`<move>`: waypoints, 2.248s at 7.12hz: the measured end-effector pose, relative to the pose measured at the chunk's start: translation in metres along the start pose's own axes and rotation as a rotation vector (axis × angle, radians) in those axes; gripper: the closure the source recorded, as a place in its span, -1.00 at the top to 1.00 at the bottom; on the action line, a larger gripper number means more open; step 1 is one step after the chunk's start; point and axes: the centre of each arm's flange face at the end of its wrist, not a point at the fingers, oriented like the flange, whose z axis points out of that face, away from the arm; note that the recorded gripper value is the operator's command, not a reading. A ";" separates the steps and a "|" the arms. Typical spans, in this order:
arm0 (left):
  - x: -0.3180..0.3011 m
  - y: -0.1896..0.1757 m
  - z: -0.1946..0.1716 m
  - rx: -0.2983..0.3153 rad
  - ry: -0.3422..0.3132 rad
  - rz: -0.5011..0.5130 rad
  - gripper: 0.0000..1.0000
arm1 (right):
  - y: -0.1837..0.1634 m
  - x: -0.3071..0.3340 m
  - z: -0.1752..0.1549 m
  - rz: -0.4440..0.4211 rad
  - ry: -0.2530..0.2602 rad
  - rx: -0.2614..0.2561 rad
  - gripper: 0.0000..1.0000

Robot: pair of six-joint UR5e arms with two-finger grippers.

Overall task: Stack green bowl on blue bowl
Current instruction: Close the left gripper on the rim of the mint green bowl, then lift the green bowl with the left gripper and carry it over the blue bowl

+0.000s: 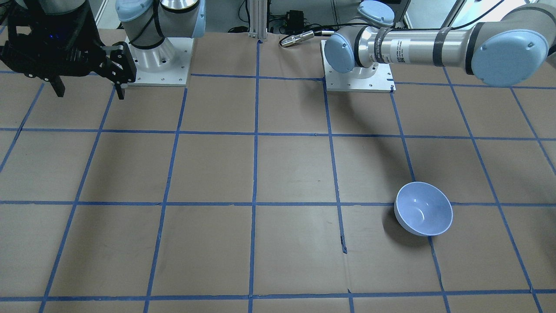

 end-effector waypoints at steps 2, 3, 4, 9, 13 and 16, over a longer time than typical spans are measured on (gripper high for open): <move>0.000 0.000 -0.001 0.000 -0.001 0.001 -1.00 | 0.000 0.000 0.000 0.000 0.000 0.000 1.00; 0.000 0.000 -0.001 -0.001 -0.002 0.003 -1.00 | 0.000 0.000 0.000 0.000 0.000 0.000 1.00; 0.000 0.000 -0.004 -0.002 -0.003 0.003 -1.00 | 0.000 0.000 0.000 0.001 0.000 0.000 1.00; 0.000 -0.004 -0.028 -0.012 -0.025 0.027 -1.00 | 0.000 0.001 0.000 0.001 0.000 0.000 1.00; 0.000 -0.087 -0.099 -0.062 -0.027 0.095 -1.00 | 0.000 0.000 0.000 0.000 0.000 0.000 1.00; 0.024 -0.178 -0.169 -0.063 -0.032 0.056 -1.00 | 0.000 0.000 0.000 0.000 0.000 0.000 1.00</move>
